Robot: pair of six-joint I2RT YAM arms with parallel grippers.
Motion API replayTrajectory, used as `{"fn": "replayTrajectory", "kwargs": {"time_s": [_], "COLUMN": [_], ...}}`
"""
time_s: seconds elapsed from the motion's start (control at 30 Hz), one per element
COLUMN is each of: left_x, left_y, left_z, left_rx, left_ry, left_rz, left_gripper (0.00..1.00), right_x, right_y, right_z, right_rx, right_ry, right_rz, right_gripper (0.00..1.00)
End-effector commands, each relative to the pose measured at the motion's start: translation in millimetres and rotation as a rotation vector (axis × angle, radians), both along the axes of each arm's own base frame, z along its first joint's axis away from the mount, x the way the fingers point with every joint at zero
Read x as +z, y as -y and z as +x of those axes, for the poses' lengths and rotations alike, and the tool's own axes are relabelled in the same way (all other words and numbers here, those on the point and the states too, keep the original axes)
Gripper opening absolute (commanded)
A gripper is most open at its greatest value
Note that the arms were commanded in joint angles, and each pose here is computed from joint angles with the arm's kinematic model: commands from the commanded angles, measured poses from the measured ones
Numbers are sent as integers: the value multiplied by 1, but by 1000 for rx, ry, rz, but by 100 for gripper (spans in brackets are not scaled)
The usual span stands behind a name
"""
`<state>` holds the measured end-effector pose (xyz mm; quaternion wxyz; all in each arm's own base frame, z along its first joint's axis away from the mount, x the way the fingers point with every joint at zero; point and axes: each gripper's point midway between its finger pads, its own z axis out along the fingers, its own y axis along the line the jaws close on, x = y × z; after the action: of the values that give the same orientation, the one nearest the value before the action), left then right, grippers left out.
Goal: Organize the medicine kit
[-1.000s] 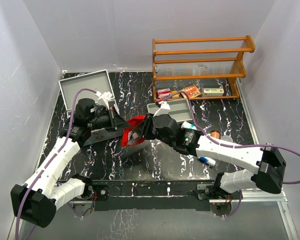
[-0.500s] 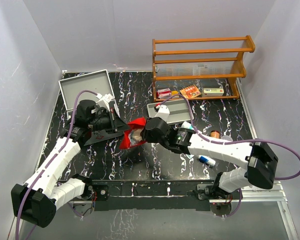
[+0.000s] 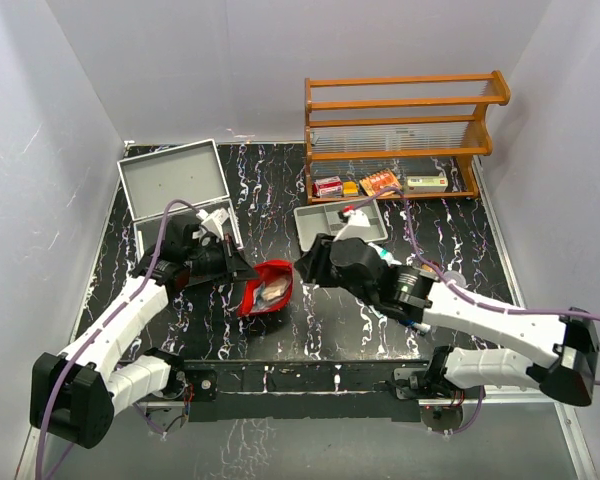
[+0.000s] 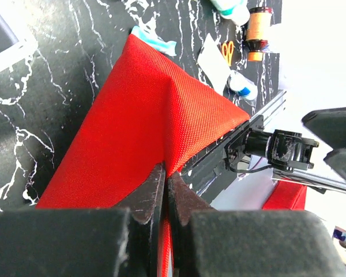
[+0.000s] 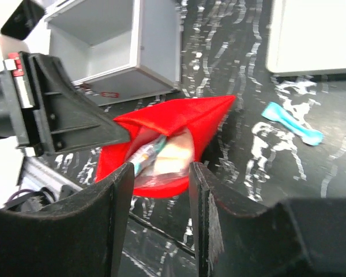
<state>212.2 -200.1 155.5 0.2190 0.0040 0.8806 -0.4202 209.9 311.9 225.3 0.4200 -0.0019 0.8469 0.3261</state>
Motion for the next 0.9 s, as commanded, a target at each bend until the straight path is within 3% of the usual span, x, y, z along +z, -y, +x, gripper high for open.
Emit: {"fn": "replayTrajectory", "kwargs": {"time_s": [0.0, 0.17, 0.37, 0.53, 0.87], "left_x": [-2, -8, -8, -9, -11], "left_y": [4, 3, 3, 3, 4], "left_z": [-1, 1, 1, -1, -2], "left_rx": [11, 35, 51, 49, 35], "left_ry": [-8, -13, -13, -14, -9], "left_rz": [-37, -40, -50, -54, -53], "left_gripper": [0, 0, 0, 0, 0], "right_x": [-25, -65, -113, -144, -179], "right_y": [54, 126, 176, 185, 177], "right_z": [4, 10, 18, 13, 6], "right_rx": [-175, -370, -383, -289, -188], "right_ry": [-17, -126, -255, -310, -445], "right_rz": [-83, -232, -389, -546, -700], "right_gripper": [44, 54, 63, 58, 46]}}
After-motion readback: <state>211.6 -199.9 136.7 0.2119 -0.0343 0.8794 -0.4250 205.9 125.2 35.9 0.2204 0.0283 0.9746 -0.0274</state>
